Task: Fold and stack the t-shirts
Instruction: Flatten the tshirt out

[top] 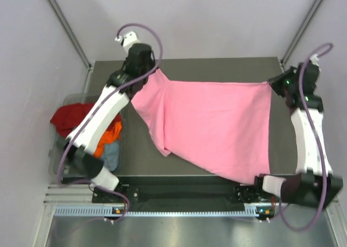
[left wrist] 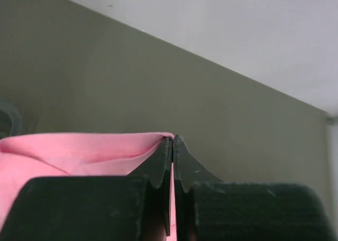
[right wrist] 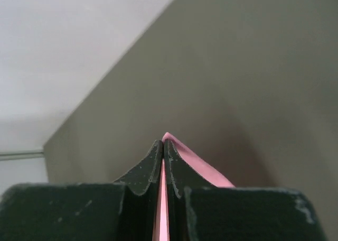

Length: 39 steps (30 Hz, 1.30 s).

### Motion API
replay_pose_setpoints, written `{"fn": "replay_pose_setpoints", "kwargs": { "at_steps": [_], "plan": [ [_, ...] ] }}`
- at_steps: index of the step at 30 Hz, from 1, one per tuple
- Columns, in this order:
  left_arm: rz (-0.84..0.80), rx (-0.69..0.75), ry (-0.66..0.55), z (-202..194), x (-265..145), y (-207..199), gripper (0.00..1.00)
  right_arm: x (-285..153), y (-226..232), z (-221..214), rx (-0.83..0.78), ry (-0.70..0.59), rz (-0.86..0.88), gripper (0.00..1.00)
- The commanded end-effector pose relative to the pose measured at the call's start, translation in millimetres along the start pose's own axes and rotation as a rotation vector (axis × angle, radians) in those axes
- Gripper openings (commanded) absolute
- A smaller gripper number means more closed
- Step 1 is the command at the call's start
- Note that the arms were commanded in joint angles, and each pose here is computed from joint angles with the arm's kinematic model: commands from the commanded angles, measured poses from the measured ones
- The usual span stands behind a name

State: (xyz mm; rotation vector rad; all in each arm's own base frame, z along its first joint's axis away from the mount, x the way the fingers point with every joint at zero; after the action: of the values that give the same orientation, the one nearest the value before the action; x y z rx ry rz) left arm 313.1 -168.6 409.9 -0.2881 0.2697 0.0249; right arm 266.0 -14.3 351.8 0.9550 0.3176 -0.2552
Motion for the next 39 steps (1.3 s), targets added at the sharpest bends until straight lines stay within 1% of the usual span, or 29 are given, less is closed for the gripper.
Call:
{"fn": "replay_pose_setpoints", "kwargs": {
  "at_steps": [1, 2, 3, 4, 5, 6, 7, 8, 9, 11, 12, 13, 14, 15, 16, 17, 18, 19, 20, 21, 23, 24, 26, 29, 30, 31, 33, 36, 39],
  "plan": [
    [0.059, -0.043, -0.088, 25.9, 78.0, 2.9, 0.0, 49.7, 54.1, 34.7, -0.016, -0.123, 0.188, 0.0],
    [0.089, -0.015, -0.119, 33.6, 90.6, 3.1, 0.0, 63.4, 61.7, 42.2, -0.041, -0.118, 0.176, 0.0],
    [0.067, -0.038, -0.2, 64.2, 91.1, -5.9, 0.0, 84.3, 81.1, 59.5, -0.049, -0.119, 0.165, 0.0],
    [0.077, -0.021, -0.198, 62.0, 114.7, -8.4, 0.0, 92.6, 90.1, 68.8, -0.068, -0.125, 0.162, 0.0],
    [0.074, -0.006, -0.236, 76.1, 116.4, -11.6, 0.0, 96.4, 100.4, 79.1, -0.081, -0.139, 0.171, 0.0],
    [0.051, -0.05, -0.354, 119.3, 95.1, -19.2, 0.0, 94.2, 123.4, 97.9, -0.095, -0.177, 0.207, 0.0],
    [0.057, -0.05, -0.375, 124.5, 98.2, -23.2, 0.0, 88.8, 132.0, 109.2, -0.113, -0.197, 0.226, 0.0],
    [0.048, -0.046, -0.426, 140.2, 86.0, -25.2, 0.0, 82.7, 138.9, 118.5, -0.134, -0.216, 0.236, 0.0],
    [0.049, -0.075, -0.5, 161.4, 57.2, -28.3, 0.0, 65.9, 145.4, 130.9, -0.127, -0.232, 0.24, 0.0],
    [0.055, -0.062, -0.589, 177.6, 24.2, -31.9, 0.0, 48.4, 146.3, 131.9, -0.116, -0.217, 0.274, 0.0],
    [0.089, -0.009, -0.542, 152.7, 32.3, -35.2, 0.0, 32.0, 138.5, 126.0, -0.124, -0.218, 0.261, 0.0],
    [0.04, -0.029, -0.583, 161.3, -9.8, -36.9, 0.0, 24.2, 130.3, 124.1, -0.133, -0.237, 0.236, 0.0],
    [0.017, -0.046, -0.611, 159.3, -21.8, -37.7, 0.0, 17.0, 122.1, 119.7, -0.137, -0.237, 0.226, 0.0],
    [0.014, 0.002, -0.536, 123.6, -13.8, -41.5, 0.0, 5.4, 104.2, 111.6, -0.135, -0.238, 0.199, 0.0],
    [-0.007, -0.03, -0.559, 128.3, -41.7, -31.4, 0.0, 0.3, 94.4, 107.0, -0.148, -0.235, 0.181, 0.0],
    [-0.017, -0.041, -0.538, 117.3, -46.4, -29.1, 0.0, -4.3, 84.0, 102.4, -0.154, -0.23, 0.157, 0.0],
    [-0.014, 0.007, -0.461, 83.3, -39.3, -26.4, 0.0, -11.2, 64.1, 91.7, -0.156, -0.209, 0.107, 0.0],
    [-0.028, -0.021, -0.467, 82.8, -59.8, -14.3, 0.0, -13.6, 52.8, 85.7, -0.178, -0.197, 0.077, 0.0],
    [-0.027, -0.004, -0.395, 47.9, -50.9, -8.3, 0.0, -27.0, 46.2, 79.4, -0.187, -0.202, 0.067, 0.0],
    [-0.034, -0.002, -0.354, 32.4, -54.4, -1.6, 0.0, -21.1, 23.1, 64.4, -0.185, -0.148, -0.003, 0.0],
    [-0.104, -0.066, -0.308, 11.4, -72.1, 10.2, 0.0, -23.4, 0.7, 50.9, -0.202, -0.13, -0.072, 0.0],
    [-0.102, -0.029, -0.22, -24.8, -66.3, 17.7, 0.0, -24.6, -20.4, 35.5, -0.194, -0.103, -0.125, 0.0],
    [-0.156, -0.059, -0.139, -50.6, -75.7, 25.4, 0.0, -24.1, -40.4, 21.7, -0.189, -0.081, -0.182, 0.0],
    [-0.178, -0.045, 0.018, -109.0, -80.4, 41.0, 0.0, -25.2, -80.0, -0.7, -0.197, -0.055, -0.332, 0.0],
    [-0.2, -0.02, 0.101, -141.3, -80.0, 49.0, 0.0, -25.5, -96.9, -12.3, -0.195, -0.04, -0.376, 0.0],
    [-0.226, -0.062, 0.119, -149.8, -88.4, 52.9, 0.0, -25.8, -106.3, -16.2, -0.192, -0.049, -0.414, 0.0],
    [-0.246, -0.057, 0.217, -189.8, -91.9, 66.4, 0.0, -26.4, -124.8, -27.3, -0.173, -0.039, -0.458, 0.0],
    [-0.254, -0.075, 0.301, -227.4, -98.1, 81.9, 0.0, -23.8, -137.8, -41.9, -0.116, -0.027, -0.456, 0.0],
    [-0.292, -0.08, 0.331, -242.2, -99.6, 84.6, 0.0, -21.5, -141.1, -53.5, -0.046, -0.016, -0.404, 0.0]
  ]
}}
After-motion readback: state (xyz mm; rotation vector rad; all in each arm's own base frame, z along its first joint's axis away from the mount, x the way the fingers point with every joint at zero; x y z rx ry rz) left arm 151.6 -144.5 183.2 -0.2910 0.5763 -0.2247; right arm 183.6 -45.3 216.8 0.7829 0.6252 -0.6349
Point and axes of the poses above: each gripper's point midway between its finger pads, its own x axis out along the fingers, its own y axis along the line the jaws close on, z = x × y, the point moved 9 cm from there along -x, back along the fingers, and after that the axes turned 12 degrees about x, right-handed, at the moved point
